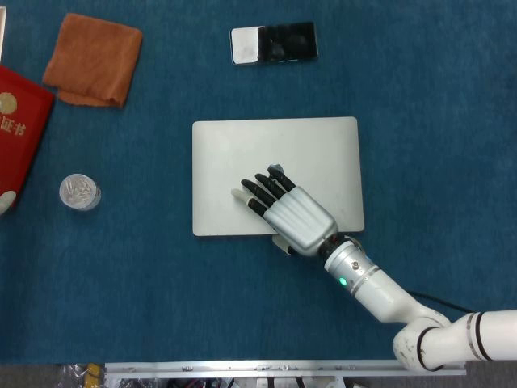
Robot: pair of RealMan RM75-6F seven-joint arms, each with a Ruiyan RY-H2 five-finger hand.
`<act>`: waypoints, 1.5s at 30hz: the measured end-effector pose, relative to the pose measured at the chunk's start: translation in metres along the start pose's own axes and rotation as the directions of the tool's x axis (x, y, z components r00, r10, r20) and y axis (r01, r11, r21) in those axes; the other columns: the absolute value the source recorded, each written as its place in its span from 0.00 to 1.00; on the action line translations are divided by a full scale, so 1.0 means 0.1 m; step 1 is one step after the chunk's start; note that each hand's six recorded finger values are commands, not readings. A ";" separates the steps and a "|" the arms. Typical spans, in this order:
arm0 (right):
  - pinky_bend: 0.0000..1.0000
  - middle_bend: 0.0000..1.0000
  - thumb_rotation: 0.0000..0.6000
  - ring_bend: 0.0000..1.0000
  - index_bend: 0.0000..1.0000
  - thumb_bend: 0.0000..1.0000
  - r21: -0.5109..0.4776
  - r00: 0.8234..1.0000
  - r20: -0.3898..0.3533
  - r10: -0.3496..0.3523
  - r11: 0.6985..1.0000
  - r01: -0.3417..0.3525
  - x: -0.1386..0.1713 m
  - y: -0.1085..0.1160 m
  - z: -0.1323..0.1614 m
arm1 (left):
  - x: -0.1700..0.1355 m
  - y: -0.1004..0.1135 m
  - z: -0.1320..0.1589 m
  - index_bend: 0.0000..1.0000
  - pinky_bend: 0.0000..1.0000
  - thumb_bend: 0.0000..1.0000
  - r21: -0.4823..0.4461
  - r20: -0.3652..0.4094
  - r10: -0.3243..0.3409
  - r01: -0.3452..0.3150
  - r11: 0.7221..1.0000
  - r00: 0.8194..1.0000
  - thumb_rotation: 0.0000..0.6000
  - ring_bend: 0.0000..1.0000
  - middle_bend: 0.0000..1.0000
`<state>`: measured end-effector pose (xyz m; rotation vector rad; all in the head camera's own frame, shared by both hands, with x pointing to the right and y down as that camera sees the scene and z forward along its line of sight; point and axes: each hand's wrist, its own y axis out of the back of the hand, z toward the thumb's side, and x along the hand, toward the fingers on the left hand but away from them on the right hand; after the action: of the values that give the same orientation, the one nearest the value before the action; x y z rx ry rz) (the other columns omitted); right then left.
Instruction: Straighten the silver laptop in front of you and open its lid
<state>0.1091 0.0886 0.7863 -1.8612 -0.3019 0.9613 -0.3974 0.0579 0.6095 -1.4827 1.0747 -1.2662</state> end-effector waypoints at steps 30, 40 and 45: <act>0.05 0.05 1.00 0.00 0.00 0.49 0.137 0.998 0.007 -0.060 0.989 0.058 -0.16 0.32 0.01 | -0.13 -0.28 -0.31 0.07 0.13 0.14 0.041 -0.061 -0.118 0.120 0.992 0.991 1.00 0.03 0.05; 0.05 0.05 1.00 0.00 0.00 0.49 0.175 0.996 0.015 -0.087 0.981 0.083 -0.21 0.47 0.00 | -0.20 -0.33 -0.32 0.24 0.15 0.14 0.089 -0.058 -0.178 0.183 0.979 0.982 1.00 0.15 0.24; 0.05 0.05 1.00 0.00 0.00 0.49 0.183 0.995 0.023 -0.101 0.978 0.095 -0.22 0.54 -0.01 | -0.25 -0.39 -0.30 0.31 0.18 0.14 0.112 -0.045 -0.233 0.236 0.965 0.971 1.00 0.18 0.27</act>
<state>0.0848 0.0489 0.7514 -1.6507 -0.3118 0.9203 -0.4273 0.0890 0.6445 -1.5381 0.8476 -1.4957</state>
